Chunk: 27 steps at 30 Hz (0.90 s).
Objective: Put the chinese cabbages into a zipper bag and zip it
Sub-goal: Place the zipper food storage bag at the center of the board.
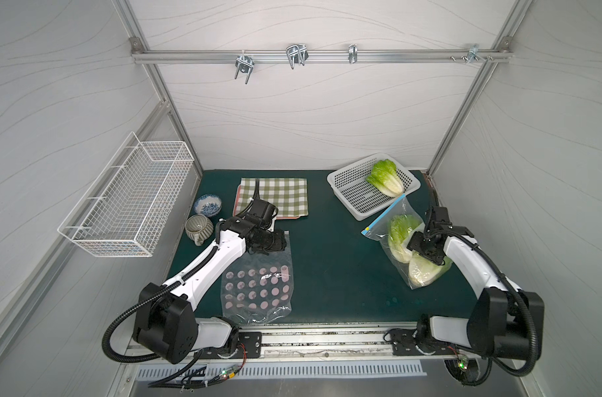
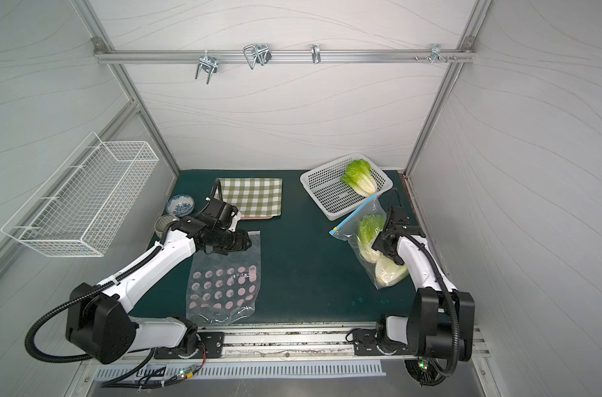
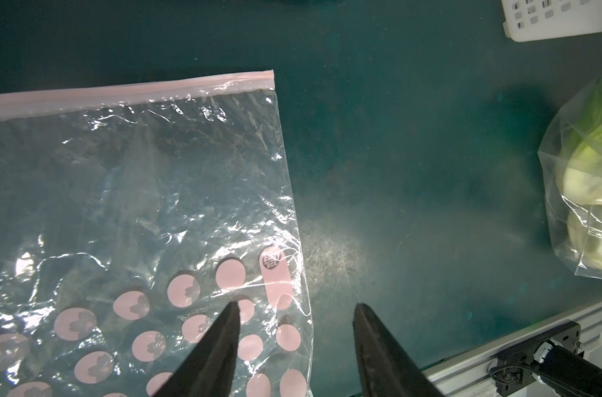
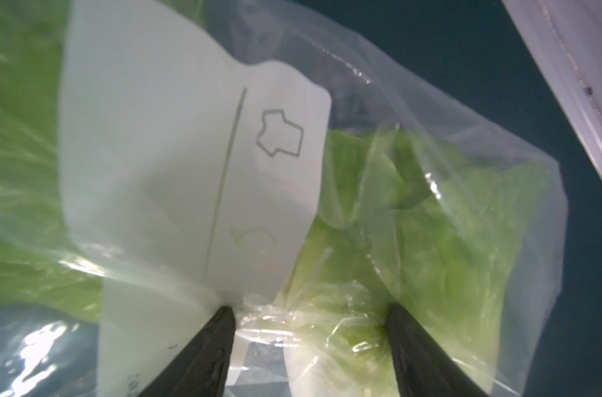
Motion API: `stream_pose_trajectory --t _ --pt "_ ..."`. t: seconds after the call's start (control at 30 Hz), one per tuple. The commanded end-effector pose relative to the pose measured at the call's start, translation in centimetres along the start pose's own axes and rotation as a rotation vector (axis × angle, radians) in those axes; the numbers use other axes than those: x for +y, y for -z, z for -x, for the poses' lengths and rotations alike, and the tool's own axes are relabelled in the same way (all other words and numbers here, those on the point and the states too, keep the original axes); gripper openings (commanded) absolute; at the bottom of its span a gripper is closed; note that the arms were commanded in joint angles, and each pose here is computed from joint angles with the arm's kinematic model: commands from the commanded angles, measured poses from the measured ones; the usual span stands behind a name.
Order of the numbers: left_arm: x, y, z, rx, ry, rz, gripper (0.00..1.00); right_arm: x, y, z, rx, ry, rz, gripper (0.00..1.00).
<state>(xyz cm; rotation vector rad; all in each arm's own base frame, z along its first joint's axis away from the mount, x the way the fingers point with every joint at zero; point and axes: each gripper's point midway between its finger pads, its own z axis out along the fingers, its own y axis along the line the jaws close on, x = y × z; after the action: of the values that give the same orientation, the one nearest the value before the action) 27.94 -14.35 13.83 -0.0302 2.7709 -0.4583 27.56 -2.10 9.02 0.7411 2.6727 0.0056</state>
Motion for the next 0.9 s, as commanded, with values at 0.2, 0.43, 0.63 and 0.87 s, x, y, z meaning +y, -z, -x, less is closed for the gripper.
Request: stream_pose_trajectory --t 0.2,0.43,0.63,0.87 --pt "0.2 0.5 1.0 -0.058 0.003 -0.030 0.56 3.3 2.9 -9.3 0.189 -0.026 0.107 0.69" --pt "0.7 1.3 1.1 -0.074 0.006 -0.029 0.56 7.1 6.7 -8.6 0.142 0.062 0.181 0.70" --pt "0.9 1.3 0.8 -0.063 0.019 -0.029 0.56 11.7 8.3 -6.4 0.141 0.269 0.308 0.67" --pt "1.8 1.2 -0.1 -0.040 0.053 0.004 0.56 22.7 7.1 -14.8 0.230 0.534 0.417 0.65"
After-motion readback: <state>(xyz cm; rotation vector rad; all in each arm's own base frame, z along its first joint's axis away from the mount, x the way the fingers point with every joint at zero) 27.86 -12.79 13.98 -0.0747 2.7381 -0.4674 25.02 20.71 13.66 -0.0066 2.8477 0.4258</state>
